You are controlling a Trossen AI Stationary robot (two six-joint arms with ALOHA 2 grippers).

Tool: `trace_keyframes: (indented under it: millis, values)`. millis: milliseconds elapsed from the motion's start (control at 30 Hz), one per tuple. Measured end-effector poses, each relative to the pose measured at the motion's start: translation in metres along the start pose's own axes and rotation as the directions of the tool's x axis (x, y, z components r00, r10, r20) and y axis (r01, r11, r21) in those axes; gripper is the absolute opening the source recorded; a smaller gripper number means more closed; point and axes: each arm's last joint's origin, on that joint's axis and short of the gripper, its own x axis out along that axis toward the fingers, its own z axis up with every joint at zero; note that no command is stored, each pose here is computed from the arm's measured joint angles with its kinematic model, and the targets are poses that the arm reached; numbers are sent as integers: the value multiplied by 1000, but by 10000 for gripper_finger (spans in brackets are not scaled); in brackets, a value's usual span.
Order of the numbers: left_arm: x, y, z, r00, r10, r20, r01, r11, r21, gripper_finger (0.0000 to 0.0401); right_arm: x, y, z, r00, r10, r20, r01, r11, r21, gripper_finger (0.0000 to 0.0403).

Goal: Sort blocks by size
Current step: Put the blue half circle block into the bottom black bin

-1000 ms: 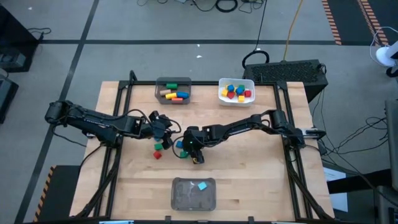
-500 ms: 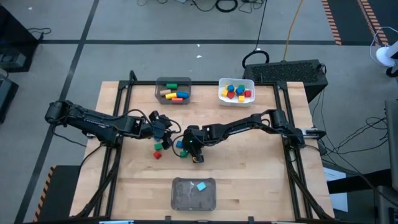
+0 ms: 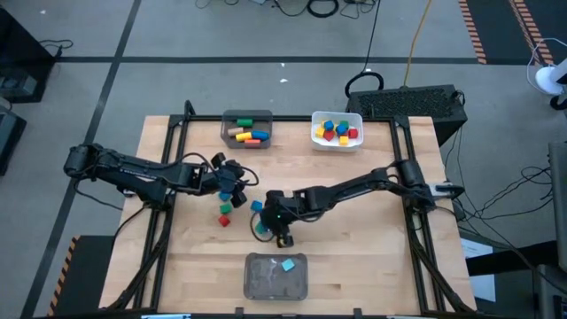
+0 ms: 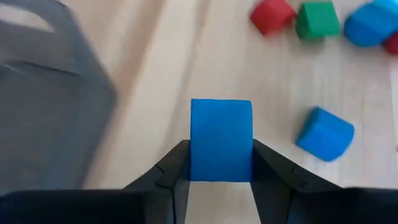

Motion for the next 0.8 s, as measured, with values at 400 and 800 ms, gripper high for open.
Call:
trace_keyframes:
  millis: [400,800]
  values:
    - [8,18,6,998,65,0,-65,996,55,167,-22,71,7,993,112,24,-106,978,-180,122]
    - [8,18,5,1000,8,-20,-9,1000,-28,167,-19,111,1,966,259,13,-224,858,-463,121]
